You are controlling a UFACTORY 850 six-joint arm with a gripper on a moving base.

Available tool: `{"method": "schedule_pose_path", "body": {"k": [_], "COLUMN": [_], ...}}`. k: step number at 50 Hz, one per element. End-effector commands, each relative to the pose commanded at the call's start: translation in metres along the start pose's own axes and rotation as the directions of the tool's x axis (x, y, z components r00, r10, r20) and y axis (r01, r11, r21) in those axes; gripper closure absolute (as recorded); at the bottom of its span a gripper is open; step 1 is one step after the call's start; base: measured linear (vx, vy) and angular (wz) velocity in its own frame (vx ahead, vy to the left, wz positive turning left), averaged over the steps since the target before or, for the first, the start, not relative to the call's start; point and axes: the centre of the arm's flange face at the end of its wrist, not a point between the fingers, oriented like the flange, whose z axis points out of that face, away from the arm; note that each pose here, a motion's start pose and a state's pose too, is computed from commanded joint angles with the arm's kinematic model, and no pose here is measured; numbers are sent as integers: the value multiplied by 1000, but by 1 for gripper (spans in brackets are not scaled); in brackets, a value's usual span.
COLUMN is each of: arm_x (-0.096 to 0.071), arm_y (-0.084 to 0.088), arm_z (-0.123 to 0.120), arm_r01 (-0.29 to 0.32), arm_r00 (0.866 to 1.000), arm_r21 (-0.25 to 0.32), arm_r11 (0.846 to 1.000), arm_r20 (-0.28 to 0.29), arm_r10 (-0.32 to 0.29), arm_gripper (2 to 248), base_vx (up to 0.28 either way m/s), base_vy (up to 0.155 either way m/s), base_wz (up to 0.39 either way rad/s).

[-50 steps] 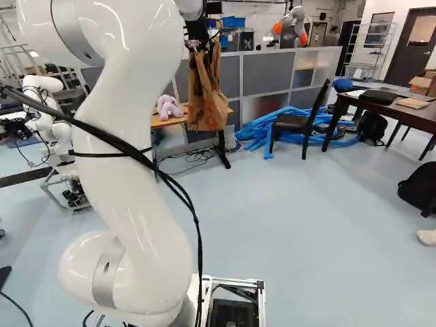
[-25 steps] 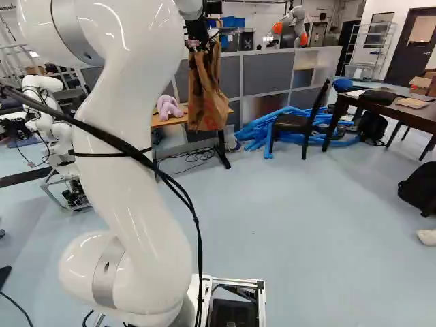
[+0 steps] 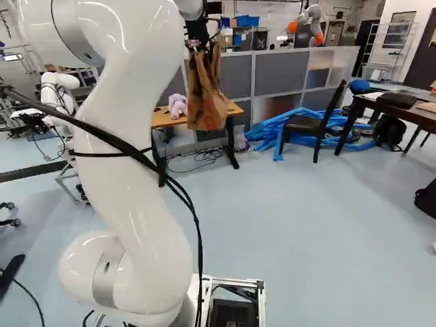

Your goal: Pick up the bag on the ground and place it on the table

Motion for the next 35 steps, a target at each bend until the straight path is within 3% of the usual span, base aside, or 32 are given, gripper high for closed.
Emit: {"method": "schedule_pose_path", "body": {"k": [35], "arm_x": [0], "arm_y": [0], "arm_z": [0], "arm_r01": [0], "arm_r00": [1000], "arm_r21": [0], "arm_r11": [1000], "arm_r20": [0], "arm_r10": [0], "arm_gripper": [229], "base_vx": [-2], "base_vy": [52], "base_wz": [256]}}
